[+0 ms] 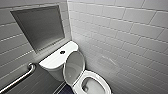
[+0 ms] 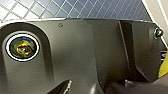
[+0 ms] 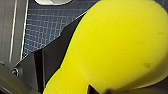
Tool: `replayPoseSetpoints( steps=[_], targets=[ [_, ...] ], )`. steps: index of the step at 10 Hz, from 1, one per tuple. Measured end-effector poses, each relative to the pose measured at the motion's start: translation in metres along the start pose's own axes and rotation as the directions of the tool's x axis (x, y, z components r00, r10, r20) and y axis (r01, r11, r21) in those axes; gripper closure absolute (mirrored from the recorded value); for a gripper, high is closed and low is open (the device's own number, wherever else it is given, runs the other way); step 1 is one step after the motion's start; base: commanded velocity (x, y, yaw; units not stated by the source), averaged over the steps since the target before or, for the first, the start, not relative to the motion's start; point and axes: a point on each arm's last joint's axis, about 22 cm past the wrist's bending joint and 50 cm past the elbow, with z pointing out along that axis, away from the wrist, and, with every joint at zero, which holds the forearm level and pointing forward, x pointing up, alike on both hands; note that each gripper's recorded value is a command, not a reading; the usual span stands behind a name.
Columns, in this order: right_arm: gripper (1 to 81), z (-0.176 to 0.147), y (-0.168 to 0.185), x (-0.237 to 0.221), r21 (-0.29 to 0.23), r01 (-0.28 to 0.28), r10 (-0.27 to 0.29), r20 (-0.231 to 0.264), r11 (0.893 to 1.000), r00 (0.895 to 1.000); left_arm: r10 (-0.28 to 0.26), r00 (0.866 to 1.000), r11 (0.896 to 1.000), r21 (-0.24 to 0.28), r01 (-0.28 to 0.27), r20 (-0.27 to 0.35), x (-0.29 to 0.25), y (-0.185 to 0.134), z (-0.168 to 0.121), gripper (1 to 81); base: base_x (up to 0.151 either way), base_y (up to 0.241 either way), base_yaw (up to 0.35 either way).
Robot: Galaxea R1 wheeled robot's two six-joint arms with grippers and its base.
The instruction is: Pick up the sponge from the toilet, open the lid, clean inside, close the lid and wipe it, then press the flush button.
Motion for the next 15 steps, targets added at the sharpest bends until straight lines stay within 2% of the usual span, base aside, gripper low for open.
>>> replayPoseSetpoints(
  steps=[2, 4, 7, 12, 13, 15],
  targets=[
    [81.1, -0.019, -0.005, -0.013, -0.01, -0.009, 0.009, 0.02, 1.0, 1.0, 0.01, 1.0, 1.0, 0.002, -0.01, 0.009, -0.006, 0.009, -0.01, 1.0, 0.0, 0.0, 0.0],
    [81.1, -0.038, -0.01, -0.029, -0.023, -0.018, 0.019, 0.04, 1.0, 0.999, 0.005, 0.999, 1.0, -0.019, -0.005, 0.039, -0.032, 0.032, -0.015, 1.0, 0.0, 0.0, 0.0],
    [81.1, -0.06, -0.024, -0.048, -0.03, -0.023, 0.025, 0.052, 0.999, 0.998, 0.011, 0.997, 1.0, 0.018, -0.013, 0.071, -0.067, 0.035, -0.027, 1.0, 0.0, 0.0, 0.0],
    [81.1, -0.081, -0.049, -0.033, -0.001, 0.033, -0.033, -0.033, 0.999, 0.999, 0.062, 0.998, 0.997, 0.053, -0.062, 0.001, -0.071, 0.06, -0.053, 1.0, 0.0, 0.0, 0.0],
    [81.1, -0.089, -0.051, -0.035, 0.002, 0.041, -0.041, -0.045, 0.999, 0.998, 0.091, 0.996, 0.995, 0.052, -0.09, -0.017, -0.069, 0.068, -0.059, 1.0, 0.0, 0.0, 0.0],
    [81.1, -0.099, -0.06, -0.03, 0.016, 0.061, -0.06, -0.076, 0.998, 0.995, 0.113, 0.992, 0.992, 0.057, -0.11, -0.053, -0.065, 0.079, -0.073, 1.0, 0.0, 0.0, 0.0]
  ],
)
